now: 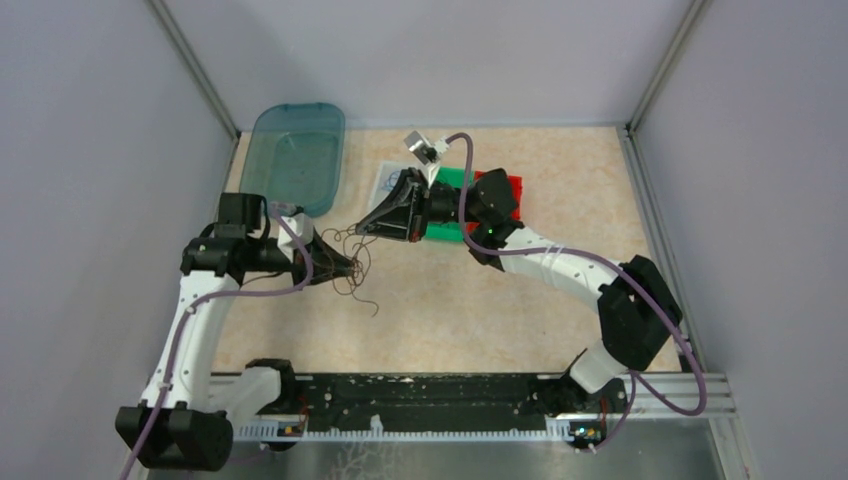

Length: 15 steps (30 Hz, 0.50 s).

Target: Untangle the cables

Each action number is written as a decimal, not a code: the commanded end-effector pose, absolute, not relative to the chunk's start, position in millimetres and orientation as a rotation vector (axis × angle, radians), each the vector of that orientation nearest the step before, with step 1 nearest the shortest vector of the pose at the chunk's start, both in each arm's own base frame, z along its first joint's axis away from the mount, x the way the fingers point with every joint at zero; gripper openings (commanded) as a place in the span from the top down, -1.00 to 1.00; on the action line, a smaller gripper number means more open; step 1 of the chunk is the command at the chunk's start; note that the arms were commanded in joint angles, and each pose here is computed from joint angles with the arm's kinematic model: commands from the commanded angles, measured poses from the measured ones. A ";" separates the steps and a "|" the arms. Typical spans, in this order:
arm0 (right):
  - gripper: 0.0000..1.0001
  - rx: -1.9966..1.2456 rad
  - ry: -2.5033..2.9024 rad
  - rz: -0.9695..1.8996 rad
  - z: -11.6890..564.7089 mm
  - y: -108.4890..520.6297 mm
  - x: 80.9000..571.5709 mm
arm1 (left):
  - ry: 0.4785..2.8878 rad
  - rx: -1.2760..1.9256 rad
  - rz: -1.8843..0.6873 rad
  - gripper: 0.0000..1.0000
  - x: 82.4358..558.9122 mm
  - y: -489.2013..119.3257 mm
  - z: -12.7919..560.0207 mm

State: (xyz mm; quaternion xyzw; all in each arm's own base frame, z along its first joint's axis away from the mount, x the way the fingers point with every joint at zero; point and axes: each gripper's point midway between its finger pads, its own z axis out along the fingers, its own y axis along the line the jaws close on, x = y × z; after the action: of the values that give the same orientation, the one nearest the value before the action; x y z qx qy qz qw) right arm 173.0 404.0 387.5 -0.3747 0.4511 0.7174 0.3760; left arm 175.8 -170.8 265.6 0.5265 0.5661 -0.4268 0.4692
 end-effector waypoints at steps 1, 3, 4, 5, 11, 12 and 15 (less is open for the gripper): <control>0.89 -0.946 1.068 1.819 404.0 398.3 173.9 | 1.443 1.311 -0.972 0.21 182.3 -167.1 254.9; 0.89 -0.947 1.063 1.823 405.3 396.9 173.0 | 1.445 1.320 -0.931 -0.17 184.8 -165.1 252.7; 0.89 -0.948 1.060 1.827 405.8 396.1 172.4 | 1.450 1.313 -0.919 -0.23 186.5 -164.5 252.6; 0.88 -0.949 1.057 1.830 406.2 395.3 172.0 | 1.444 1.312 -0.904 -0.25 188.4 -164.2 253.3; 0.89 -0.952 1.033 1.865 409.4 389.2 168.0 | 1.434 1.301 -0.891 0.16 196.4 -164.8 262.9; 0.89 -0.948 1.039 1.862 408.1 388.3 169.0 | 1.433 1.302 -0.866 0.41 200.8 -163.7 265.4; 0.82 -0.940 1.068 1.826 399.4 384.7 174.7 | 1.472 1.269 -0.725 1.00 221.8 -154.4 275.5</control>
State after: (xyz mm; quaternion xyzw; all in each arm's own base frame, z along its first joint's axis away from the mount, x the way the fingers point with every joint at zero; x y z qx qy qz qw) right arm 175.1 394.6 398.5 -0.3663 0.4345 0.7283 0.3828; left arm 195.9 -162.3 253.6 0.5262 0.6048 -0.3662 0.4724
